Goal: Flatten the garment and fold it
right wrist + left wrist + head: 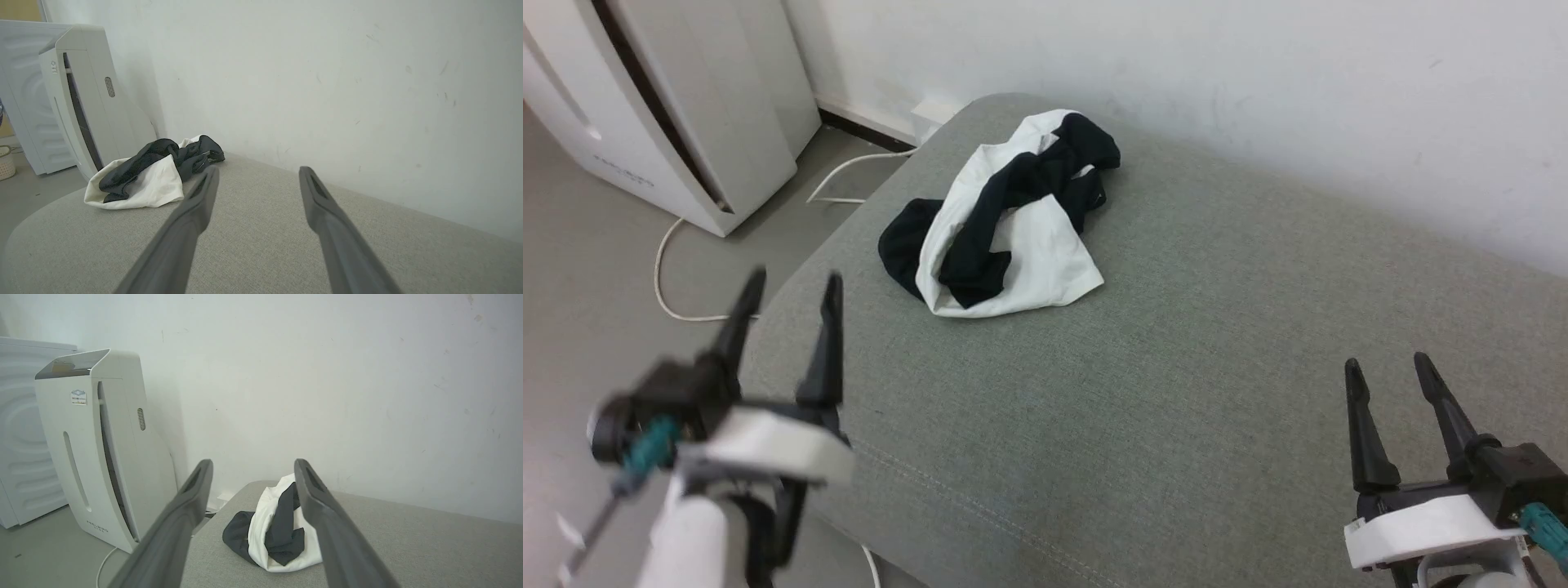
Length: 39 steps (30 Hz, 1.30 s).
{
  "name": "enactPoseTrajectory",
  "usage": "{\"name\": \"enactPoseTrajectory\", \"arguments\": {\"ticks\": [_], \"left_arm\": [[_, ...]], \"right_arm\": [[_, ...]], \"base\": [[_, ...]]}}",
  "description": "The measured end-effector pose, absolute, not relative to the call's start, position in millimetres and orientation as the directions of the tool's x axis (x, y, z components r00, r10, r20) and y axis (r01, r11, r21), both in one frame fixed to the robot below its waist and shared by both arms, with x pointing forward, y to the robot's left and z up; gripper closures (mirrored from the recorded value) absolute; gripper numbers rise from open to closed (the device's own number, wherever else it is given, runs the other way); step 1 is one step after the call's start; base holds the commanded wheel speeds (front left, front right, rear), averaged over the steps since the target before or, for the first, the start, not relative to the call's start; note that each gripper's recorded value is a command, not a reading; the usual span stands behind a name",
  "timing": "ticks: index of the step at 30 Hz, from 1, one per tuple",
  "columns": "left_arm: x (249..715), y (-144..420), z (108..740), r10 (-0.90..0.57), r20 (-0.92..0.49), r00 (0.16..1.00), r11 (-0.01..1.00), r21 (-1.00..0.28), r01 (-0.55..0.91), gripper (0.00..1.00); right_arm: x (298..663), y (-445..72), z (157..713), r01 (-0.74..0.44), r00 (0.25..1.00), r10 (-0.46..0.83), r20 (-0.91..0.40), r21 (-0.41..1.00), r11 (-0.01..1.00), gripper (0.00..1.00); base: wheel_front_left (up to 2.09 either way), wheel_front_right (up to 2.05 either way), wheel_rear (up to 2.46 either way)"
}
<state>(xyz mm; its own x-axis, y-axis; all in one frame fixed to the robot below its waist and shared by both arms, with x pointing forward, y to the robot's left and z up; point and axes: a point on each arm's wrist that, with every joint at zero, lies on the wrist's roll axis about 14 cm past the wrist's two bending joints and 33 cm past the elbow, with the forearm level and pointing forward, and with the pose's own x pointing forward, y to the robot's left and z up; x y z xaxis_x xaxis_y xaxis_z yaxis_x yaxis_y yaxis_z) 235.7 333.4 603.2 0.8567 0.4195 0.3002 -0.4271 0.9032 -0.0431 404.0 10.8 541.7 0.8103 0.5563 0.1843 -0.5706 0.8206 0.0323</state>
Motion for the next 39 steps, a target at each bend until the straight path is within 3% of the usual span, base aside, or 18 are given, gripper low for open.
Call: {"name": "enactPoseTrajectory", "arguments": {"ticks": [9,17,20,27,39], "left_arm": [[290.2,365.0,659.4,0.327,0.21,0.921,0.929,0.109,-0.354,0.0],[343.1,397.3,687.2,0.316,0.089,0.945,0.944,0.065,-0.322,0.0],[369.3,405.4,668.7,0.306,-0.055,0.951,0.952,0.003,-0.306,0.0],[401.2,417.5,649.3,0.291,-0.178,0.94,0.952,-0.045,-0.303,0.0],[457.9,404.5,536.6,0.22,-0.495,0.841,0.953,-0.074,-0.293,0.0]], "right_arm": [[410.1,3.5,531.3,-0.552,0.826,0.539,0.166,0.04,0.833,0.0],[420.8,-13.1,516.2,-0.51,0.854,0.503,0.135,0.022,0.86,0.0],[426.1,-19.9,506.3,-0.493,0.865,0.489,0.115,0.007,0.87,0.0],[442.7,-37.8,500.4,-0.442,0.89,0.44,0.116,-0.013,0.897,0.0],[469.2,-72.9,461.4,-0.349,0.935,0.35,0.05,-0.033,0.937,0.0]], "base": [[0.0,0.0,0.0],[0.0,0.0,0.0],[0.0,0.0,0.0],[0.0,0.0,0.0],[0.0,0.0,0.0]]}}
